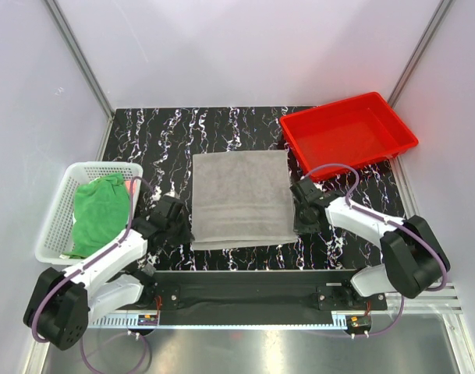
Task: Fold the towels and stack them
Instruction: Fold the towel
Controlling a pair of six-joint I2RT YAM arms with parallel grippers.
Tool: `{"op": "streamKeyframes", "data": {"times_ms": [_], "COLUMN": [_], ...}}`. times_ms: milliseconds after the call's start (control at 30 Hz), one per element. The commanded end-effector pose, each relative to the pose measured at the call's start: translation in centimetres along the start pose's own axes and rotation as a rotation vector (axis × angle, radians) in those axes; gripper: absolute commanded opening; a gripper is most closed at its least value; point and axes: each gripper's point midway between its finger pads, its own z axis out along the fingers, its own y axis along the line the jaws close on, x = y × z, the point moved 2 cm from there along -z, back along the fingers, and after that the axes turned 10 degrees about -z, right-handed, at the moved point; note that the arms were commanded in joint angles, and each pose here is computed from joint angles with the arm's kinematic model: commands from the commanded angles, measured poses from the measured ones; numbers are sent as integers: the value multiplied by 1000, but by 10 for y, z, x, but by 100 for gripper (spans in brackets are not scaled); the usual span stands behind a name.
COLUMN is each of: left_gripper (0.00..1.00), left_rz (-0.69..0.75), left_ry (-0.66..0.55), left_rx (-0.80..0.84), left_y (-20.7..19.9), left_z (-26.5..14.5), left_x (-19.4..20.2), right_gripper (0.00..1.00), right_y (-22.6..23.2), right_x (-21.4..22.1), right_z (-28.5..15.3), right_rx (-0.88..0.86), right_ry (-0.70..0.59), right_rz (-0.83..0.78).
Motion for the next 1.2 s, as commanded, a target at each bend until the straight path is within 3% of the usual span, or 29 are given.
{"op": "streamKeyframes", "data": {"times_ms": [0,200,267,300,333,400,467,600,833,1167], "left_gripper": [0,0,0,0,0,0,0,0,0,0], "left_rz": [-34,-29,-6,10,36,59,61,66,0,-26], "left_ry": [-4,5,-57,-57,-132,-138,-173,-102,66,73], "left_rx": [24,10,20,-17,25,-8,60,75,95,90], "left_y": [0,6,-12,-12,-42,-50,-68,-56,-12,13], "left_z": [4,9,-2,-11,-32,-54,-79,-72,-24,-12], "left_x": [4,8,-14,-18,-46,-56,-65,-34,29,49], "right_gripper": [0,0,0,0,0,0,0,0,0,0], "right_y": [3,7,11,11,13,16,16,12,-2,3], "right_x": [-8,-8,-24,-34,-43,-68,-72,-48,5,10], "right_z": [6,9,-4,-12,-21,-55,-78,-78,-26,-5], "right_rx": [1,-28,-24,-10,-7,0,-4,-43,-44,-58], "right_ry": [-63,-60,-79,-97,-110,-148,-162,-149,-83,-61], "right_rz": [43,37,5,-10,-33,-42,-48,-14,61,92]}}
